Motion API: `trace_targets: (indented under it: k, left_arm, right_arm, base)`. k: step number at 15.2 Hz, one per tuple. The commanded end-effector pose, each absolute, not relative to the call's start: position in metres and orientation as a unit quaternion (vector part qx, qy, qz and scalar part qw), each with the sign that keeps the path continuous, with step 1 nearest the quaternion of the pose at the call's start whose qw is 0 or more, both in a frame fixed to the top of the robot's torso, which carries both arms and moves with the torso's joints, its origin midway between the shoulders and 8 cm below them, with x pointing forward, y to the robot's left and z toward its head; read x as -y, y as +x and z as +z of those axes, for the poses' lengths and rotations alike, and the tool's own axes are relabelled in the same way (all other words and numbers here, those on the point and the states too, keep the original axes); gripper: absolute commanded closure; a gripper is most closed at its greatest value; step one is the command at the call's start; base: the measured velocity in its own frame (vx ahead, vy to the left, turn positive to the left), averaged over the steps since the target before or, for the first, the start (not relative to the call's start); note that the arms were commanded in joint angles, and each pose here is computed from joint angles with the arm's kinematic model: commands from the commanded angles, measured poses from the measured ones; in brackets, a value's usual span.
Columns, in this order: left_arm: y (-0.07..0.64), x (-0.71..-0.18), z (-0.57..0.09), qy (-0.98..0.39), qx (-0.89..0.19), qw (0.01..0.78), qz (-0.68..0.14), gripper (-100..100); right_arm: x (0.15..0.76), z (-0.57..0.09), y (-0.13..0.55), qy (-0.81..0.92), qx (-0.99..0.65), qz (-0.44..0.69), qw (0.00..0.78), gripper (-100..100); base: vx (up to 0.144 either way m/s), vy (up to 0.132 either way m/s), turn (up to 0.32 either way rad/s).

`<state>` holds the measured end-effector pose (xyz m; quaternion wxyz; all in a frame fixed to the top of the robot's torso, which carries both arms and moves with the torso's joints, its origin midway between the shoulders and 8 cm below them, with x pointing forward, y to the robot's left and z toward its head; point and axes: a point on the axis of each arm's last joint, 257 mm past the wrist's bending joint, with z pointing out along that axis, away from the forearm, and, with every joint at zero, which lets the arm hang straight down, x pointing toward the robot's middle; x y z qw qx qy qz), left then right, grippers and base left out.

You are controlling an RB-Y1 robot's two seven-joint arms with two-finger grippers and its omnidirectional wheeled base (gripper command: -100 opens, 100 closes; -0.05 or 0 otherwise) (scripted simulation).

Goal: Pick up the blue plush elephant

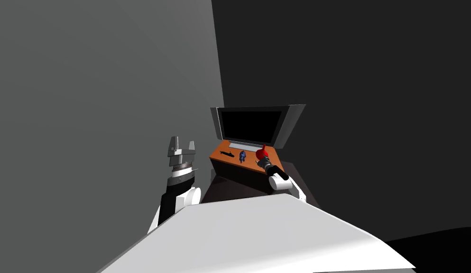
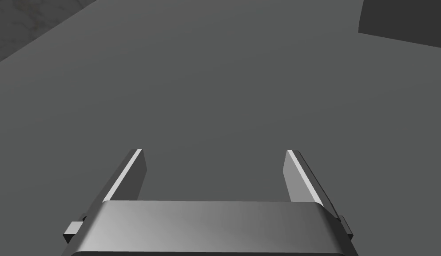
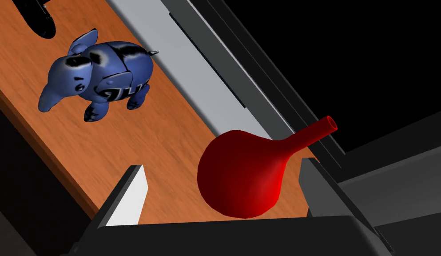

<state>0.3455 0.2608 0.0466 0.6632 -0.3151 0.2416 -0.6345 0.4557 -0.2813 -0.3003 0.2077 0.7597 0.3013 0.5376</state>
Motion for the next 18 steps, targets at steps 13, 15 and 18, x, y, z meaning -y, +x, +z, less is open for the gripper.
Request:
trace_targets:
  k: [13,15,18]
  left_arm:
    - [0.345,-0.261,0.047,-0.315,-0.242,0.663,-0.634,0]
    - [0.345,-0.261,0.047,-0.315,-0.242,0.663,-0.634,0]
    - [0.345,-0.261,0.047,-0.315,-0.242,0.663,-0.634,0]
  right_arm:
    - [0.296,-0.375,0.442,0.870,-0.199,0.441,0.095,-100]
    - [0.300,-0.389,0.436,0.888,-0.178,0.416,0.078,-100]
    - [0.304,-0.403,0.430,0.906,-0.149,0.391,0.058,-100]
  base:
    - [0.025,0.069,0.020]
    - [0.043,0.076,0.043]
    - [0.058,0.068,0.032]
